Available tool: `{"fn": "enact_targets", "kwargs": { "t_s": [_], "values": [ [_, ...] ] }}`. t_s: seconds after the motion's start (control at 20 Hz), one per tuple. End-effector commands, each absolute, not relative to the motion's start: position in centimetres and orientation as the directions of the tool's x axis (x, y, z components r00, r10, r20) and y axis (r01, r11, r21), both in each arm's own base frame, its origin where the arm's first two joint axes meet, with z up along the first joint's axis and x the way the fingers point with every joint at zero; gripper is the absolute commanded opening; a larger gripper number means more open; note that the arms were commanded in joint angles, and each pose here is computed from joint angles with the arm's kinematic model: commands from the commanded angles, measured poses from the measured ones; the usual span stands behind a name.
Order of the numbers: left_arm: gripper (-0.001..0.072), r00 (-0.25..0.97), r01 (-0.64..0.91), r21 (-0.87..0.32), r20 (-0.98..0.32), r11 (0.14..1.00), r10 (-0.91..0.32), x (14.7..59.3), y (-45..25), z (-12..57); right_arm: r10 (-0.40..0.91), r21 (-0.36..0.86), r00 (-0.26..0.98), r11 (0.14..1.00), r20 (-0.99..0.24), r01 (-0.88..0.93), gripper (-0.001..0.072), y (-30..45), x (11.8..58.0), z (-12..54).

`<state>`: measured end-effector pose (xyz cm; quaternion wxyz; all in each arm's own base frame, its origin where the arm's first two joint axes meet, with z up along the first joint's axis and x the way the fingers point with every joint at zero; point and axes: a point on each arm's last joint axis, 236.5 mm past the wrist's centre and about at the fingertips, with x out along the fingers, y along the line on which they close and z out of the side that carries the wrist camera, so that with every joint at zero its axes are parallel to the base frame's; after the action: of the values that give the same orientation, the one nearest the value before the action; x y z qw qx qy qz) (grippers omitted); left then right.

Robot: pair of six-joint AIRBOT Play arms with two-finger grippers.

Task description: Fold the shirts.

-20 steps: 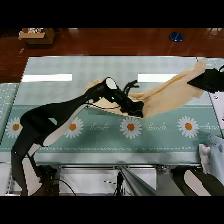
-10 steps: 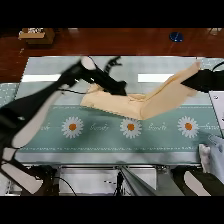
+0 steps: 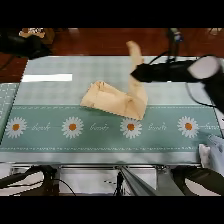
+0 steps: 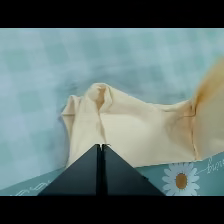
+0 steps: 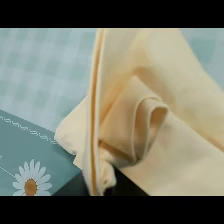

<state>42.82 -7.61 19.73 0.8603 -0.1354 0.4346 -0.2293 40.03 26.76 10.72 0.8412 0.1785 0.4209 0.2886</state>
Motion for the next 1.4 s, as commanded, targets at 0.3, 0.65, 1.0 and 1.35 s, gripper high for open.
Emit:
{"fn": "enact_targets", "kwargs": {
  "t_s": [0.3,0.65,1.0,1.35],
  "values": [
    [0.0025,0.454,0.265,-0.433,-0.732,0.861,-0.508,39.0,-6.8,19.2,0.725,0.736,0.410,0.656,-0.553,-0.167,0.0463,39.8,39.3,1.0],
    [0.0025,0.368,0.269,-0.460,-0.763,0.847,-0.531,38.0,-7.8,15.1,0.608,0.531,0.543,0.787,-0.579,-0.316,0.0463,24.4,42.9,10.4],
    [0.0026,0.381,0.269,-0.454,-0.760,0.849,-0.527,38.3,-7.7,15.0,0.085,0.109,0.201,0.987,-0.976,0.114,0.0499,-2.3,32.1,0.5],
    [0.0026,0.380,0.269,-0.455,-0.760,0.849,-0.527,38.3,-7.7,15.0,0.541,0.666,0.397,0.668,-0.741,0.331,0.0584,9.2,34.1,-6.2]
  ]
}}
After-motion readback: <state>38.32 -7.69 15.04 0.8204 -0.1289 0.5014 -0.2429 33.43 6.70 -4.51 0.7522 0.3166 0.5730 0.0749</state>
